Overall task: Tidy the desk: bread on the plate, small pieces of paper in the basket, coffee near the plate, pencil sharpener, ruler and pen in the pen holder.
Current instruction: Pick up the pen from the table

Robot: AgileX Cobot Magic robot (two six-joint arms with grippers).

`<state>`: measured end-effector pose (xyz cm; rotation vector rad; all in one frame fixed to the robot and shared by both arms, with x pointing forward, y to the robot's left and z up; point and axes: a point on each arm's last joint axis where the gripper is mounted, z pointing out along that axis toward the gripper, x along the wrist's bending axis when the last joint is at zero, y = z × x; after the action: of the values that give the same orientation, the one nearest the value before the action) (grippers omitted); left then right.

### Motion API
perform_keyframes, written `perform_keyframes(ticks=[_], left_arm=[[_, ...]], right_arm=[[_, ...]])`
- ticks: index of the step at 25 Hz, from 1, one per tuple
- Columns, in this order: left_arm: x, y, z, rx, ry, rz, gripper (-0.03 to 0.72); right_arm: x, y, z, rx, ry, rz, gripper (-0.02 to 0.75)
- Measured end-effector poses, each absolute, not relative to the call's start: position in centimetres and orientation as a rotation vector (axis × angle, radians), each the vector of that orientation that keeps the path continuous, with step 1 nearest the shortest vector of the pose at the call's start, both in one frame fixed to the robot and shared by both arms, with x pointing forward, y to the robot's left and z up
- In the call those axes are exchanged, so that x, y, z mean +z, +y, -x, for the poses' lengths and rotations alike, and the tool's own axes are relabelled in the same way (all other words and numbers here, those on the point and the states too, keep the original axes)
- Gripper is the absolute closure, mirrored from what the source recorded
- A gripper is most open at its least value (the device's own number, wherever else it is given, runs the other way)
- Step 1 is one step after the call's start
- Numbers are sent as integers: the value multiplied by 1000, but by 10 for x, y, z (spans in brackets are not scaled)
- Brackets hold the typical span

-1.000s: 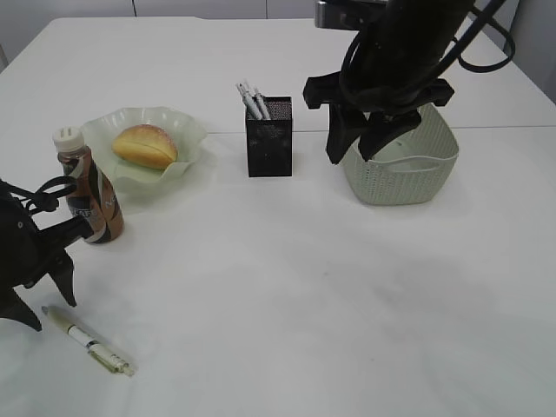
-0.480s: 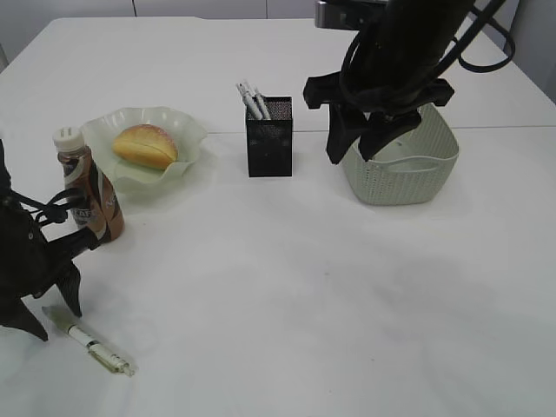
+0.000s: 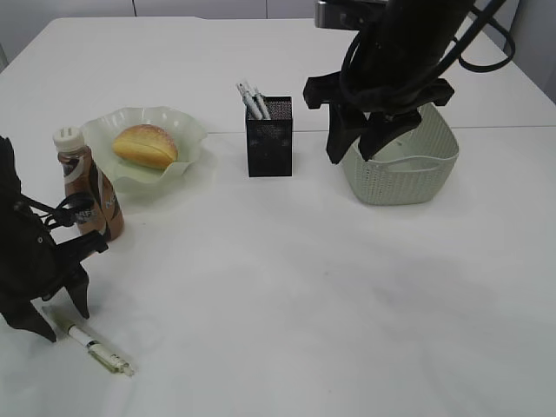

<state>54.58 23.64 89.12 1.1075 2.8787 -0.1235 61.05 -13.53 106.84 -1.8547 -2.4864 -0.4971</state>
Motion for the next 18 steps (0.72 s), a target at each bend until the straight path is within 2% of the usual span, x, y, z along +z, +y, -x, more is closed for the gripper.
perform_keyframes(ticks=[18], left_arm=[[883,233,-547,-134,2899,-1132,382]], right_arm=[[1069,-135,-611,-500,-2489,1853,391]])
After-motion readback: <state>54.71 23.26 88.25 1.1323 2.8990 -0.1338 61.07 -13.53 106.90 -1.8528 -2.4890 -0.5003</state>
